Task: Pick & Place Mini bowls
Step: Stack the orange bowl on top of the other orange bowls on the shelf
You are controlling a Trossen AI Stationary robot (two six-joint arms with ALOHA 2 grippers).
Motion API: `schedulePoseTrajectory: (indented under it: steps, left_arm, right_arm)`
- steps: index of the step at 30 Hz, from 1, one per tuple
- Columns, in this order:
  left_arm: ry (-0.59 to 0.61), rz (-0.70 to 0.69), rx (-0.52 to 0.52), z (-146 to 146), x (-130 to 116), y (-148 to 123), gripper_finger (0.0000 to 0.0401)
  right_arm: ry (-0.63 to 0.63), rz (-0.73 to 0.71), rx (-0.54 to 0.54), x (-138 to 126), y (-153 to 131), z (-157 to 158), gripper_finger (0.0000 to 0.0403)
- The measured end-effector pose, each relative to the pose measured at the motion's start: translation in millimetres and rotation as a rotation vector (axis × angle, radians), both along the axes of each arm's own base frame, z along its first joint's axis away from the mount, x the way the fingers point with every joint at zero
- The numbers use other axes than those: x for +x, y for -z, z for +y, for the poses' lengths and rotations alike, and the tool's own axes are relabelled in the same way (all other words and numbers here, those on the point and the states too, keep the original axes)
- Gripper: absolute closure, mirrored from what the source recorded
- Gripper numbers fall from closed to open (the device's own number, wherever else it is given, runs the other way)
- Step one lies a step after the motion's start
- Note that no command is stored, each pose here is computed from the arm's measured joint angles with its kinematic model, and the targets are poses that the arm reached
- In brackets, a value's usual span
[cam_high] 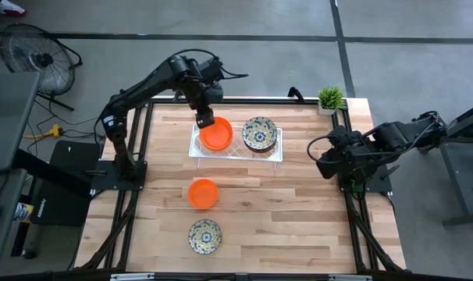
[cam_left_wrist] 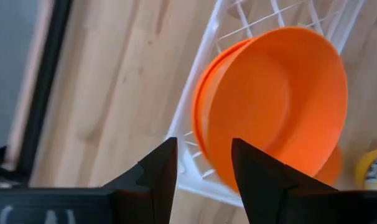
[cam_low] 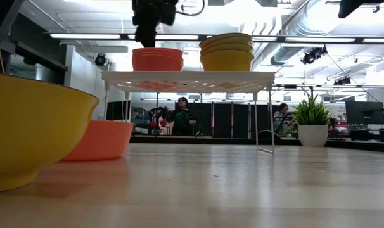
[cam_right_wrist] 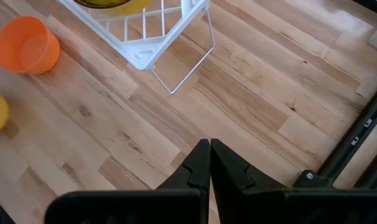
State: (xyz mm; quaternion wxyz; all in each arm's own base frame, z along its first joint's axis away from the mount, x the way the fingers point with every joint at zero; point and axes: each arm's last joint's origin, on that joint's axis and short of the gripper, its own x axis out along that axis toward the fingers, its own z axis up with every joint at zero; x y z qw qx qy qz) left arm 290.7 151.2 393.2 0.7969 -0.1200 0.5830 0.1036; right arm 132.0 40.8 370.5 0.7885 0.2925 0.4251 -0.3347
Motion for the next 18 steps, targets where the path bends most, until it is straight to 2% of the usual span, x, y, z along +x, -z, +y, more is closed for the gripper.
schedulePoseTrajectory:
  steps: [5,9,15,18]
  left_arm:
    - [0.029,-0.035,0.082,-8,-18,-19,0.0252]
    - [0.101,-0.083,0.128,-22,-31,-35,0.0252]
    - [0.205,-0.123,0.206,-62,-41,-51,0.0252]
    - [0.208,-0.099,0.228,-87,-47,-49,0.0252]
  right_arm:
    - [0.001,-0.01,0.005,-3,-1,-1,0.0403]
    - [-0.007,-0.015,0.004,-5,-2,-2,0.0403]
    - [-0.042,-0.025,-0.005,-7,-3,4,0.0403]
    - [-0.047,-0.056,-0.015,-10,-3,10,0.0403]
